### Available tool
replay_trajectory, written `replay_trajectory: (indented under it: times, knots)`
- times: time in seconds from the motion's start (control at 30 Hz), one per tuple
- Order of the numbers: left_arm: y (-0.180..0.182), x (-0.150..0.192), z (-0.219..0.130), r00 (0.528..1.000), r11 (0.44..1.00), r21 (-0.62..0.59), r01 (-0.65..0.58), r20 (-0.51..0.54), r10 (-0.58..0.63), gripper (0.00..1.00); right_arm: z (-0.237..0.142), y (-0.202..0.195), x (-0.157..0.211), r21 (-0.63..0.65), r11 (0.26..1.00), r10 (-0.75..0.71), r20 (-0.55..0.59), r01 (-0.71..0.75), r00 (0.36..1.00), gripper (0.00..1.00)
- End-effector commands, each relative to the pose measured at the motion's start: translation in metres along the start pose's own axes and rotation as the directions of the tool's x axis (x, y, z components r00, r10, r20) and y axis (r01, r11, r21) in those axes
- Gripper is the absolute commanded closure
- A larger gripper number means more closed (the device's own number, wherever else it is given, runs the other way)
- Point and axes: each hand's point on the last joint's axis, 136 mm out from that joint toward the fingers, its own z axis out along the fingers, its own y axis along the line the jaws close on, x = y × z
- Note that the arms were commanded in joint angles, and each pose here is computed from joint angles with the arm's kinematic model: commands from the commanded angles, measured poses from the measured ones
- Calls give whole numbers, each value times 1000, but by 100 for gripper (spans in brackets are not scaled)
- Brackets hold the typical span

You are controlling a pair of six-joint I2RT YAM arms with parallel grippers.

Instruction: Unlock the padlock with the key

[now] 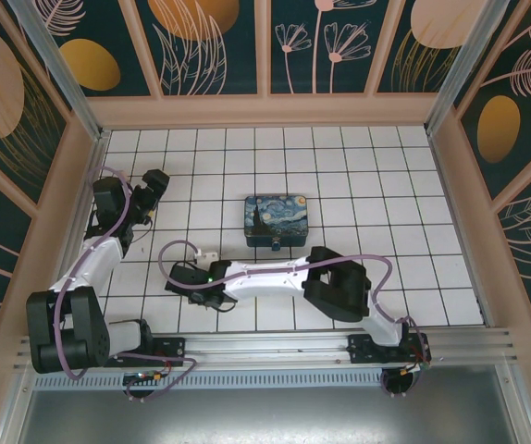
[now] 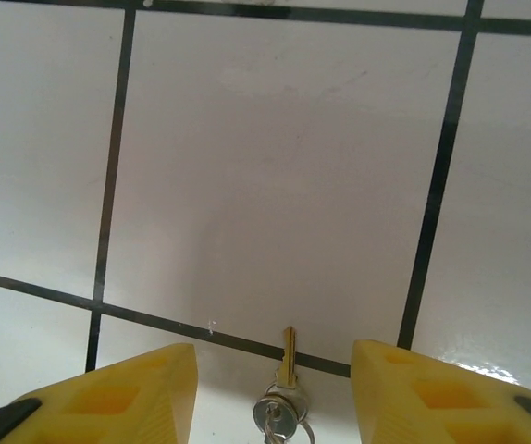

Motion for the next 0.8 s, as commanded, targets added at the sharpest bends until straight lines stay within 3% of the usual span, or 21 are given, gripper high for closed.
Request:
replay_trajectory:
  times: [0.0,0.77]
  knots:
    - [-4,-2,-1,1000,999,31,10,0,-10,1,5,5,9,13,1000,-4,-32,4,999,53]
    - [-1,-1,6,1000,999,45,22,-16,-21,1,9,1,40,72,997,-25,-79,30,997,57]
